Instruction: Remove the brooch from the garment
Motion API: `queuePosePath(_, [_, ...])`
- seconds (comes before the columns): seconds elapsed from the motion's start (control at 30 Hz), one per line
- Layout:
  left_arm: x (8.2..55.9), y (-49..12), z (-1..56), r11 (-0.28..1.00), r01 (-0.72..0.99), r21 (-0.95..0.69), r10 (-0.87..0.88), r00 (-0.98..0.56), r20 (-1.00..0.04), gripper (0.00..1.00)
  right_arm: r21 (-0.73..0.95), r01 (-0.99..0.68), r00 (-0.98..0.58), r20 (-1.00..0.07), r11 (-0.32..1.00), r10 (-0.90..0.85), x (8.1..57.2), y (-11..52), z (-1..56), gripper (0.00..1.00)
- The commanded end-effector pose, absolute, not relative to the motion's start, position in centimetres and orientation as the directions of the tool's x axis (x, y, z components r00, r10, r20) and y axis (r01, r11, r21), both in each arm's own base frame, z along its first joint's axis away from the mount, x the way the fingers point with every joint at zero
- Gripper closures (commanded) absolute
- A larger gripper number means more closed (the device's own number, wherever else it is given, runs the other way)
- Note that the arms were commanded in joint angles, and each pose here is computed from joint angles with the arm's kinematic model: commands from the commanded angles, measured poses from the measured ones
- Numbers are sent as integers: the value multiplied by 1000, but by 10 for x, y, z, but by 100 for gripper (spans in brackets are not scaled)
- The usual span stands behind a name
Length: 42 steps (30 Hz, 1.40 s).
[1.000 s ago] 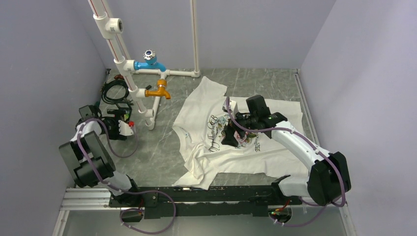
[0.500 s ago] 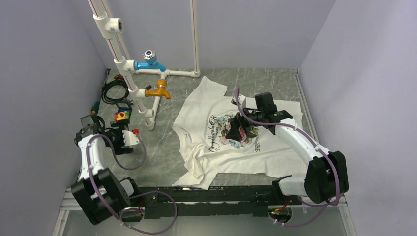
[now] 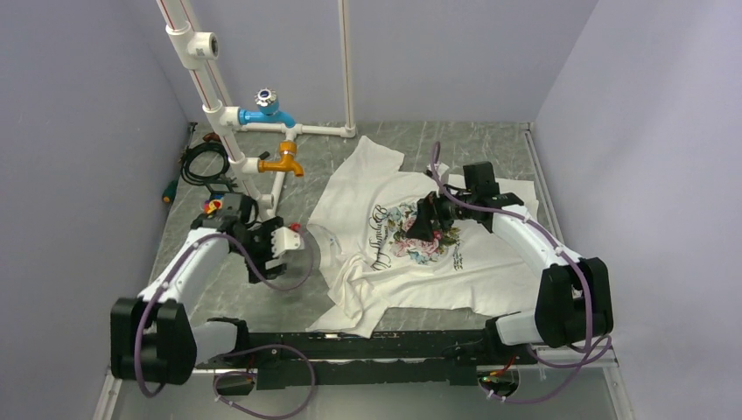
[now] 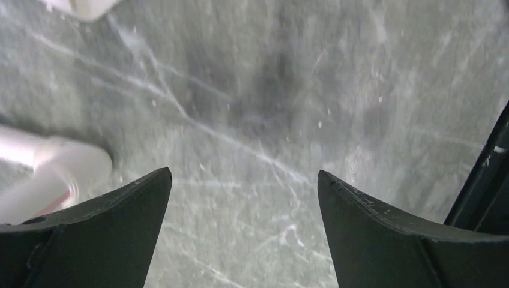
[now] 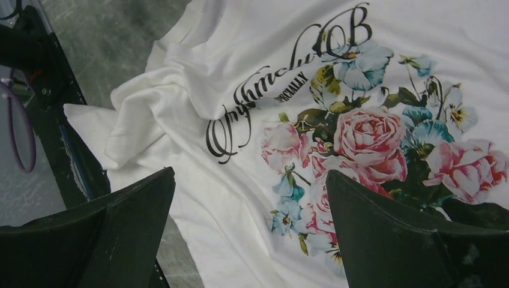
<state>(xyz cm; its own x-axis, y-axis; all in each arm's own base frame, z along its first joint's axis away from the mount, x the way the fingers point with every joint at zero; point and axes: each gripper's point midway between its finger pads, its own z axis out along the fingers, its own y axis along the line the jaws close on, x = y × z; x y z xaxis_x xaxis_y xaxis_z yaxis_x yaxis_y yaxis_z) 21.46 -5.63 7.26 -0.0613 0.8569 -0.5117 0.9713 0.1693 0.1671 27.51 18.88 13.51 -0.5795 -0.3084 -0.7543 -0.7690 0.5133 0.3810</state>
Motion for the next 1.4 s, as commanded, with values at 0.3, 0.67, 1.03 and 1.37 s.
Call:
queuePosePath(0.3, [256,-171,96,159,969,190,890,-58,-452,9,362,-670,-622,-750,648,-224,313,145,145,0])
queuePosePath(0.67, [300,-255,114,106,943,315,974,-35,-222,10,319,-532,-731,-640,785,-236,328,80,117,1])
queuePosePath(1.03, [315,-217,73,-63,922,382,991,12,133,16,231,-443,-804,-530,866,-270,329,16,91,3])
queuePosePath(1.37, [346,-197,42,-91,914,394,981,14,195,22,147,-367,-862,-426,919,-276,318,-44,54,5])
